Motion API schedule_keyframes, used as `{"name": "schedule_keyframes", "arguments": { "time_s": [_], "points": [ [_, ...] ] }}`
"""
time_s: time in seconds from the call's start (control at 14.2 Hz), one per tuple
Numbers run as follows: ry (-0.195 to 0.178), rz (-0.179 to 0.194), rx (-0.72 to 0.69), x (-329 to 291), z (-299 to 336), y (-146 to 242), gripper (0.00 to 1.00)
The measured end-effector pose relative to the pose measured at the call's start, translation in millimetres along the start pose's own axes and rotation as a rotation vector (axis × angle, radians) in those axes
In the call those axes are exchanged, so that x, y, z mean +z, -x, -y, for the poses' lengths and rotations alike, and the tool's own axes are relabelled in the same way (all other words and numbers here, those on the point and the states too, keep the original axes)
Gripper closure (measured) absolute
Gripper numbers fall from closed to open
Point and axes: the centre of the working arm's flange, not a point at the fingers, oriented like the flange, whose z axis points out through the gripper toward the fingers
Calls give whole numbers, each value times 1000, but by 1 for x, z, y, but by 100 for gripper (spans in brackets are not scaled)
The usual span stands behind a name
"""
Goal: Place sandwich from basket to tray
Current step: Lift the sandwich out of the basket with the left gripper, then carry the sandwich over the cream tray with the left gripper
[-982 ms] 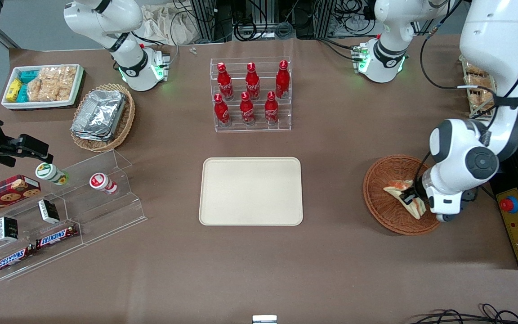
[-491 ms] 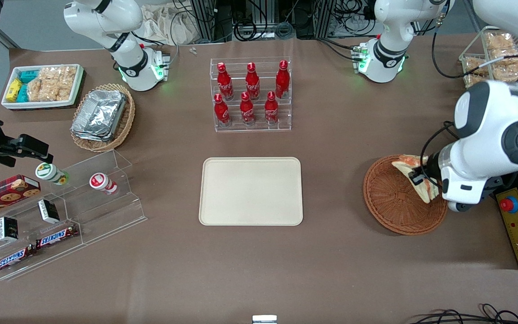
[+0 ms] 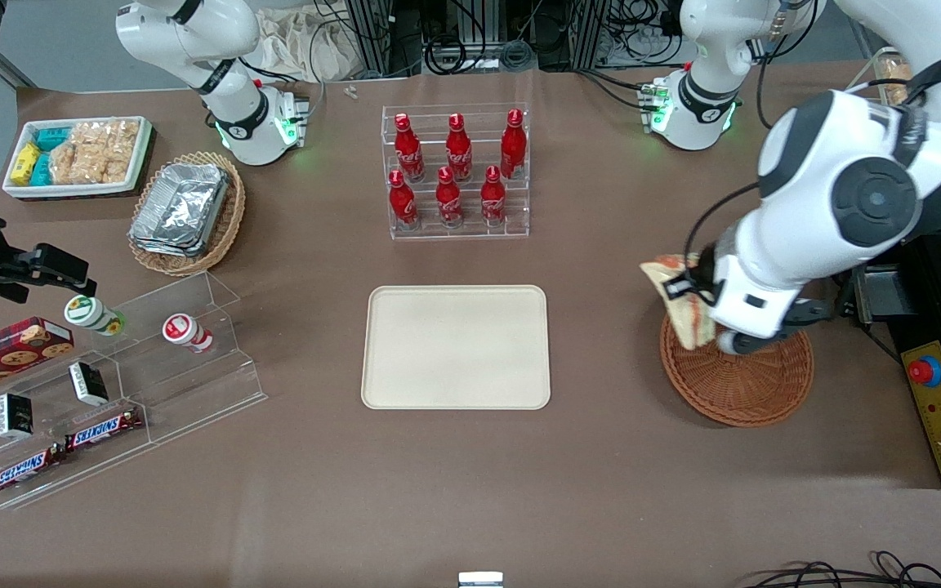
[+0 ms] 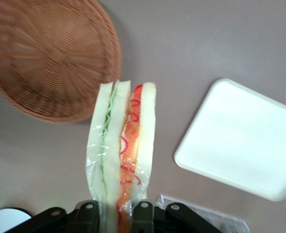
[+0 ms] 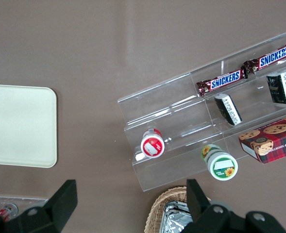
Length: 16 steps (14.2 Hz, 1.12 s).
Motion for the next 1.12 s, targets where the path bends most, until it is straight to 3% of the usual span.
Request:
{"name": "schedule_keyframes", "arguments": {
  "time_s": [0.42, 0.56, 0.7, 0.91, 1.12],
  "points": [
    [76, -7, 157, 92, -97, 42, 81],
    [64, 17, 179, 132, -109, 43, 81],
    [37, -2, 224, 171, -122, 41, 81],
    [47, -15, 261, 224, -146, 48, 85],
    [8, -28, 276, 260, -153, 49, 85]
  ]
}}
